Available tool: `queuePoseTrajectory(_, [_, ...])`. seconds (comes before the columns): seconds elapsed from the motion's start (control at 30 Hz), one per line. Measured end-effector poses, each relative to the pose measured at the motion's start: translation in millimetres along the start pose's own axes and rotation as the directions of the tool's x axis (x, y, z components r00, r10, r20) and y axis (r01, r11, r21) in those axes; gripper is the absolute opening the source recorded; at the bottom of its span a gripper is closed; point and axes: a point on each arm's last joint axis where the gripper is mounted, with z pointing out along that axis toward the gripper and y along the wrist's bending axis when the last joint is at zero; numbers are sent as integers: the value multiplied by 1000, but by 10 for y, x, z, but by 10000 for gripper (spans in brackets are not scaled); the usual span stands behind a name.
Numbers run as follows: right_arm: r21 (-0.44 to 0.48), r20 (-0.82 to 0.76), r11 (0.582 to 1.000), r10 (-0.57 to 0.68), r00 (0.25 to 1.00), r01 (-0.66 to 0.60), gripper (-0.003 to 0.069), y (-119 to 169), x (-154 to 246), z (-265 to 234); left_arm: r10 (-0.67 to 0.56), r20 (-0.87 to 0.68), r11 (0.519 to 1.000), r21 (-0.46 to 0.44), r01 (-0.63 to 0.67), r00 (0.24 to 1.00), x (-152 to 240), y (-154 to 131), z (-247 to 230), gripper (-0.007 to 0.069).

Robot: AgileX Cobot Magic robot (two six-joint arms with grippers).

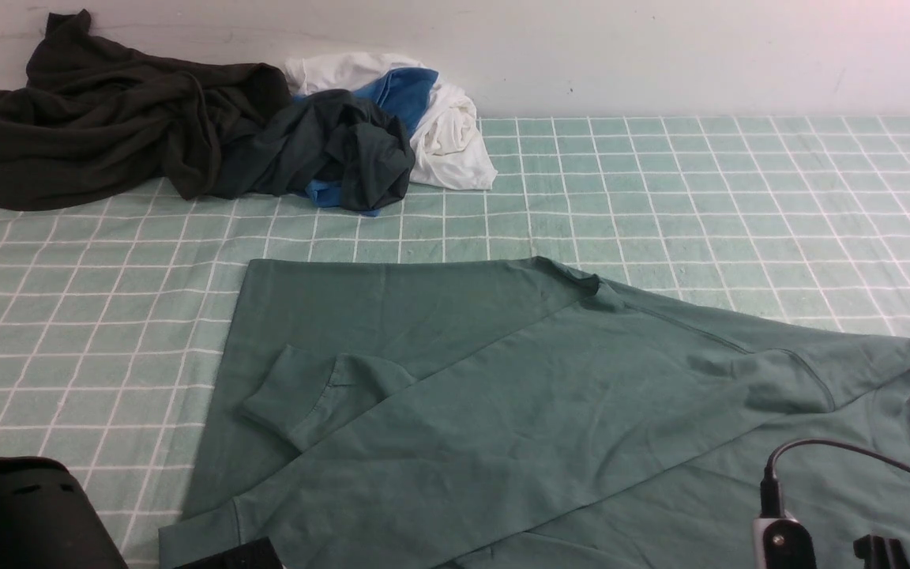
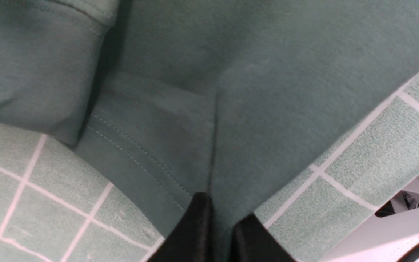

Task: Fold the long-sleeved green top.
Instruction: Use both arms simultaneously to clamp the lower edge of the clothing fabric, then use both arms to drag the lower edge of the fabric forward and fold it over the upper edge

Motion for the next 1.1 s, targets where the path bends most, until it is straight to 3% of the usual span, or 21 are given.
queuePoseTrajectory(0.3, [20,20,1000,-2,1000,2,367,-29,-26,-11,1,0,1000,-1,-1,1000,0,1,0,16])
queuePoseTrajectory(0.43, [21,20,1000,-2,1000,2,294,-30,-27,-10,1,0,1000,-2,-1,1000,0,2,0,16])
queuePoseTrajectory(0.63, [6,10,1000,5,1000,-5,46,-17,-17,-10,15,-3,1000,-23,-16,1000,3,21,0,16])
queuePoseTrajectory(0.7, [2,7,1000,8,1000,-8,11,-17,-19,-15,29,-12,999,-44,-29,1000,10,40,-1,16])
queuePoseTrajectory(0.9, [13,-50,1000,0,999,0,3,-257,-142,-274,5,-27,993,-118,-8,1000,-66,143,-202,16])
queuePoseTrajectory(1.1, [168,-6,982,87,996,-85,3,-829,-332,-752,-102,105,972,-203,122,989,-310,554,-694,20])
